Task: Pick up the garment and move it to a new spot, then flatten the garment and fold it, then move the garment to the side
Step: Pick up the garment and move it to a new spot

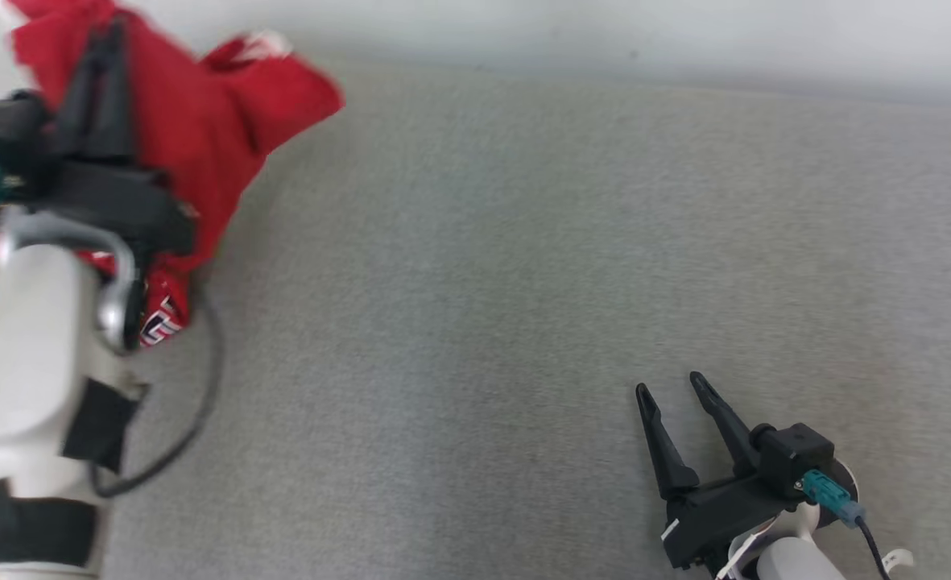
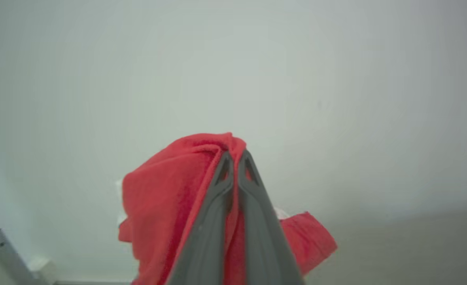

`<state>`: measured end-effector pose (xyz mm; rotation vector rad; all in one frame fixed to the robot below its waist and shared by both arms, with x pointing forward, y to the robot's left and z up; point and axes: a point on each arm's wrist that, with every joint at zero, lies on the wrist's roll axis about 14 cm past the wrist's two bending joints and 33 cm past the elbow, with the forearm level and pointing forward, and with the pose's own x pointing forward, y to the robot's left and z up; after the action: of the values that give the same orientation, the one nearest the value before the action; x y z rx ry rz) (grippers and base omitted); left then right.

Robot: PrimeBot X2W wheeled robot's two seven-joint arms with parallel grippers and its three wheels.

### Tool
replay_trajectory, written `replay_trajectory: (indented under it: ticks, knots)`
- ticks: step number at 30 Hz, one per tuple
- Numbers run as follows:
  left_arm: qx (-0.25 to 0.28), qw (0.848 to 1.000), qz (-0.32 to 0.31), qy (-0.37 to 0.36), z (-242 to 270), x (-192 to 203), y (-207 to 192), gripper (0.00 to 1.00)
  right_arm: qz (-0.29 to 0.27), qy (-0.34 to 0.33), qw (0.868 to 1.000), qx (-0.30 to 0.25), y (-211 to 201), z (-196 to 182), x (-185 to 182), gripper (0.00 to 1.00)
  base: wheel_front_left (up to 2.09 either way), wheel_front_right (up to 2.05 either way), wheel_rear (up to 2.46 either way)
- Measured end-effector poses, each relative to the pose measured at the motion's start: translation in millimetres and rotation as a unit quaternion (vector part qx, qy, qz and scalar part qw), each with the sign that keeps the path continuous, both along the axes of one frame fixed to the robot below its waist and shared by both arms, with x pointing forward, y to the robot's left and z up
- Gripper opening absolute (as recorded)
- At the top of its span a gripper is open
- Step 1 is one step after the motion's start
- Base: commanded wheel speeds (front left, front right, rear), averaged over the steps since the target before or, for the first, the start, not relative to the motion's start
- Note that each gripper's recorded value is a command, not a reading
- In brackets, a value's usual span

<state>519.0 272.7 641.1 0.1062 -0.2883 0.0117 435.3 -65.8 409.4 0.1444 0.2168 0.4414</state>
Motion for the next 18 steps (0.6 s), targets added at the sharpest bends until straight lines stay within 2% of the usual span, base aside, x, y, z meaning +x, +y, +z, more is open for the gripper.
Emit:
replay_trajectory:
  ticks: [2, 7, 13, 17, 18]
  knots:
    - [-0.001, 0.999, -0.046, -0.017, 9, 1, -36, 0.0, -0.013, -0.001, 1.0, 0.004, -6, 4, -5, 1.0, 0.0, 0.0, 0.0]
    - [-0.05, 0.987, -0.148, -0.041, 17, -2, -117, 0.0, -0.059, 0.0, 0.998, 0.003, -34, 8, -17, 1.0, 0.0, 0.0, 0.0]
    - [-0.128, 0.948, -0.285, -0.067, 37, -23, -228, 0.0, -0.12, 0.003, 0.993, -0.007, -78, 9, -36, 1.0, 0.0, 0.0, 0.0]
    - [-0.148, 0.923, -0.349, -0.066, 38, -40, -276, 0.0, -0.156, 0.001, 0.988, -0.009, -102, 12, -46, 1.0, 0.0, 0.0, 0.0]
    - [-0.148, 0.923, -0.349, -0.066, 38, -40, -276, 0.0, -0.156, 0.001, 0.988, -0.009, -102, 12, -46, 1.0, 0.0, 0.0, 0.0]
